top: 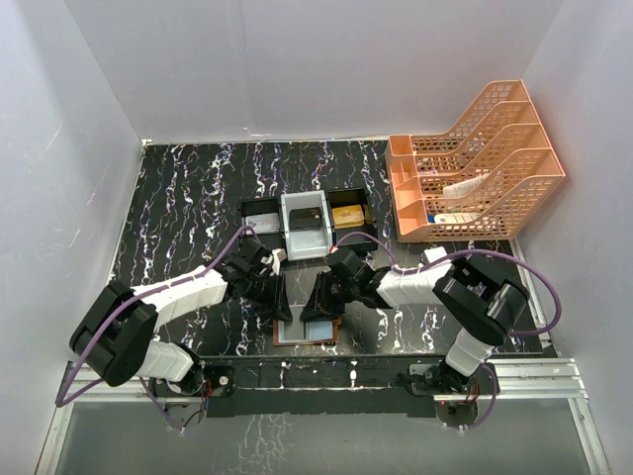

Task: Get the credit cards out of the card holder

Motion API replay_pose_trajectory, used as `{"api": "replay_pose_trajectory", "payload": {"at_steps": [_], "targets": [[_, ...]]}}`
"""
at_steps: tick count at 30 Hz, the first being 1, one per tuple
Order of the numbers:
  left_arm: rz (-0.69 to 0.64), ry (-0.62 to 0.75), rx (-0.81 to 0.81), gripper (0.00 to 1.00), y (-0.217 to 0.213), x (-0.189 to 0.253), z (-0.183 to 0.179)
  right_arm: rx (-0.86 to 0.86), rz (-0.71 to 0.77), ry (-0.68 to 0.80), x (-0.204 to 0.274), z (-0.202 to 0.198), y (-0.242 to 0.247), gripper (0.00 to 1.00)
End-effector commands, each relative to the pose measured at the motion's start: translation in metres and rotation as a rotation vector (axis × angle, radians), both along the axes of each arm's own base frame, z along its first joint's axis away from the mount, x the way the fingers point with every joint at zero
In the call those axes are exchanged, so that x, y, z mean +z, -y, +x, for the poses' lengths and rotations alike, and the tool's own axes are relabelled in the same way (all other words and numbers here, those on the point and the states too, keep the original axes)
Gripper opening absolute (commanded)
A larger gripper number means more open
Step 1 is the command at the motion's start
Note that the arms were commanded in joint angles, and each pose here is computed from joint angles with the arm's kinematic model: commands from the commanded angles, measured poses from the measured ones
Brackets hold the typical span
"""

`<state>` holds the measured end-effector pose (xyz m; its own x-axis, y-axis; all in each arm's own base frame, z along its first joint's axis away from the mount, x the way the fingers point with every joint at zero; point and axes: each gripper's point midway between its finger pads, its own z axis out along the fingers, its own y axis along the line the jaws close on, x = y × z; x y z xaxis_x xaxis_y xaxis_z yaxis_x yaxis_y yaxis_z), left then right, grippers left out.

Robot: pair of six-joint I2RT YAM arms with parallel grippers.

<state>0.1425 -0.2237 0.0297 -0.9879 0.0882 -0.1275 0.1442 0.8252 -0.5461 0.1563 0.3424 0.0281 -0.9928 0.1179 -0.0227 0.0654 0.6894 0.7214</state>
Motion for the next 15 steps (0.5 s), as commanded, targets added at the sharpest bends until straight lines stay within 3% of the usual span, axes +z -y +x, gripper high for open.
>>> {"api": "replay_pose_trajectory", "payload": {"at_steps": [1, 9, 15], "targets": [[0.058, -0.046, -0.005, 0.19, -0.011, -0.012, -0.017, 0.001, -0.073, 0.013, -0.02, 0.003, 0.008, 0.23], [0.051, -0.05, 0.004, 0.17, -0.008, -0.015, -0.02, 0.099, -0.044, 0.075, -0.01, 0.002, -0.01, 0.15], [0.088, -0.026, 0.007, 0.17, -0.014, -0.012, -0.016, 0.059, -0.248, 0.119, -0.029, 0.013, 0.004, 0.01]]}}
